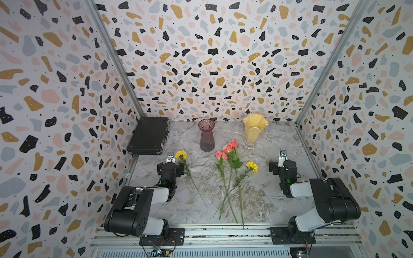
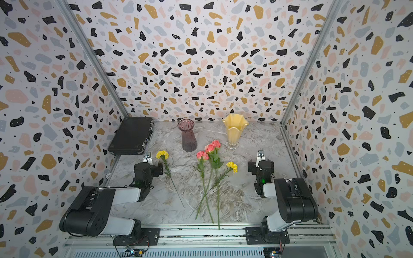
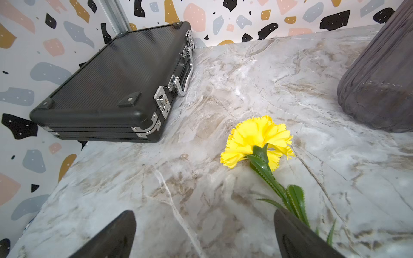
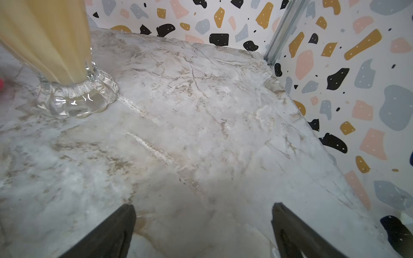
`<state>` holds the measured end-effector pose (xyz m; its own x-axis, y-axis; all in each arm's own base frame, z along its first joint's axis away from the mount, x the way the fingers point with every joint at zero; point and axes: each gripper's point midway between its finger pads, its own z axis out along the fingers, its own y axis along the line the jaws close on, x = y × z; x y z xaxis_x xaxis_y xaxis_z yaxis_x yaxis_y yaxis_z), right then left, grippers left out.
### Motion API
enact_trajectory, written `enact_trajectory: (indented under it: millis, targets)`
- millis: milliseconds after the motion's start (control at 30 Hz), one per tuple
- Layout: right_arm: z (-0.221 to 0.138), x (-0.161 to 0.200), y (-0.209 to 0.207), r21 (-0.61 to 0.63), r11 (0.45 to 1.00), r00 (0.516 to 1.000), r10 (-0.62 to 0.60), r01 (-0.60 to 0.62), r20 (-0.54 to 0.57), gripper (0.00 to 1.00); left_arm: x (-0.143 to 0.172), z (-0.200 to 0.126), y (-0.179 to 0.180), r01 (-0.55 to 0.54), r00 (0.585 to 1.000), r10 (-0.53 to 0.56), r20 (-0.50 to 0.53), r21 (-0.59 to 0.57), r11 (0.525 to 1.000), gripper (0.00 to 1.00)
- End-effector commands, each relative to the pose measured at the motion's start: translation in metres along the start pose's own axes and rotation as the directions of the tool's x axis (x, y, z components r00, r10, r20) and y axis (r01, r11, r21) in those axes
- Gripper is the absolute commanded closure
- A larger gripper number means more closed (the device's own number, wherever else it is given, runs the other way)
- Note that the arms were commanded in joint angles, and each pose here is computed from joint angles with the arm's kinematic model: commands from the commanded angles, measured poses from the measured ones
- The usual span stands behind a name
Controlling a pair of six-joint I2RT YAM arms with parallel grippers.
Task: Arrange the flowers in different vases according to their colors
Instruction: Pick up the flower at the center of the board.
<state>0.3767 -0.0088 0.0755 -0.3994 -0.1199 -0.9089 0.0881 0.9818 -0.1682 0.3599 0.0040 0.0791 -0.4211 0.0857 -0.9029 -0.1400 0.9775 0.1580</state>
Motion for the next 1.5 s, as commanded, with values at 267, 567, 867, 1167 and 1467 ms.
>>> enact_trajectory:
  millis: [267,567,867,1167,1467]
  targets:
    - [0.000,-0.013,0.000,0.000,1.000,0.999,0.004,-0.004,0.034,0.00,-0.021,0.000,0.002,0.029,0.998,-0.029,0.060,-0.004,1.000,0.00]
    - [0.000,-0.012,0.000,0.001,1.000,0.999,0.004,-0.004,0.034,0.00,-0.021,0.000,0.001,0.028,0.998,-0.028,0.060,-0.001,1.000,0.01]
    - [-0.004,-0.015,0.004,-0.021,1.000,0.998,-0.011,0.012,0.058,0.00,-0.022,0.000,0.001,0.029,0.998,-0.029,0.060,0.000,1.000,0.01]
    - [-0.097,-0.093,0.042,-0.175,0.984,0.994,0.057,-0.040,0.094,0.00,-0.021,0.000,0.002,0.029,0.998,-0.029,0.061,-0.003,1.000,0.01]
    - [-0.093,-0.028,0.040,-0.102,0.891,0.886,0.417,-0.442,-0.202,0.01,-0.042,-0.017,-0.036,-0.090,0.994,0.075,0.085,0.195,0.977,0.01]
